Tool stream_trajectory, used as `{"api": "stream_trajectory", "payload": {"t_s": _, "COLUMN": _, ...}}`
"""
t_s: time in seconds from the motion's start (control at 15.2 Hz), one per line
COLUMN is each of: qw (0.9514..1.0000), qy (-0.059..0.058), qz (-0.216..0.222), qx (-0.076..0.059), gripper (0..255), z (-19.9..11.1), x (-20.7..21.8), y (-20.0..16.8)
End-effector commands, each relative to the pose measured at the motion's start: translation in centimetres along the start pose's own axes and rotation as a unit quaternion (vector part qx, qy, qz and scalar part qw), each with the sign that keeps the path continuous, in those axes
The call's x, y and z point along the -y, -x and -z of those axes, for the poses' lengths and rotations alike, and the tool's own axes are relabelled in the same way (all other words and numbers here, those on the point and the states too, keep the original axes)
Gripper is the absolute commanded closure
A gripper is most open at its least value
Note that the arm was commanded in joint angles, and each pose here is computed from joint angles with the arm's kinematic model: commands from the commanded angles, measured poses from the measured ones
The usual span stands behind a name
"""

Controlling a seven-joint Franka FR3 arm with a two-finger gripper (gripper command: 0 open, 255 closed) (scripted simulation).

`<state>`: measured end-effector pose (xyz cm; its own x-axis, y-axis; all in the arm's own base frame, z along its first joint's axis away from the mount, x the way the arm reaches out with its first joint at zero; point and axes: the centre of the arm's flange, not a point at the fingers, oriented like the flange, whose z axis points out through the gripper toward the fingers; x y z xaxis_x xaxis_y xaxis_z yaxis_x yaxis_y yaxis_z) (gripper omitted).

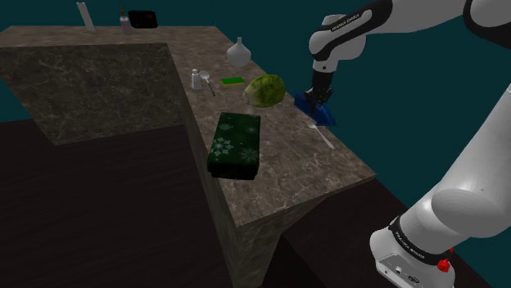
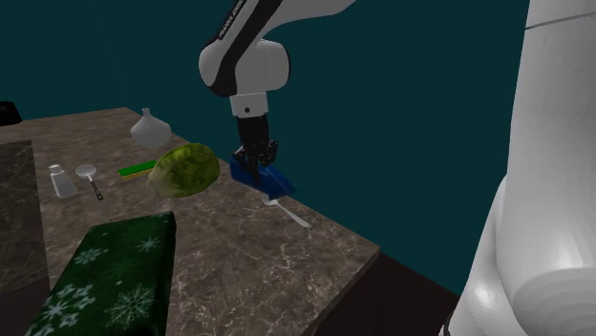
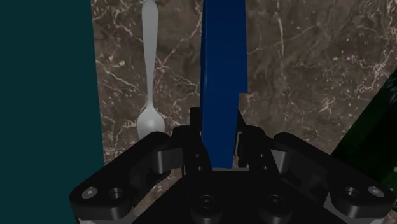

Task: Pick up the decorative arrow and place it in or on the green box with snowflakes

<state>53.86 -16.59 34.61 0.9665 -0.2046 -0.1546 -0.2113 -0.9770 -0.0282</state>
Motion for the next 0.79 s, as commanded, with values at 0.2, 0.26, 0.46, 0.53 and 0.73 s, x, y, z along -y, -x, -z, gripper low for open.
{"api": "stream_trajectory", "payload": {"t_s": 0.2, "qw": 1.0, "qy": 0.0, "qz": 0.0, "qx": 0.0, "gripper": 255, "z": 2.6, "x": 0.0, "y": 0.5}}
{"api": "stream_trajectory", "payload": {"t_s": 0.26, "qw": 1.0, "qy": 0.0, "qz": 0.0, "qx": 0.0, "gripper": 255, "z": 3.2, "x": 0.0, "y": 0.5}}
{"api": "stream_trajectory", "payload": {"t_s": 0.46, "qw": 1.0, "qy": 0.0, "qz": 0.0, "qx": 0.0, "gripper": 255, "z": 4.7, "x": 0.1, "y": 0.8}}
{"api": "stream_trajectory", "payload": {"t_s": 0.53, "qw": 1.0, "qy": 0.0, "qz": 0.0, "qx": 0.0, "gripper": 255, "z": 5.3, "x": 0.1, "y": 0.9}}
{"api": "stream_trajectory", "payload": {"t_s": 0.73, "qw": 1.0, "qy": 0.0, "qz": 0.0, "qx": 0.0, "gripper": 255, "z": 6.8, "x": 0.2, "y": 1.1}}
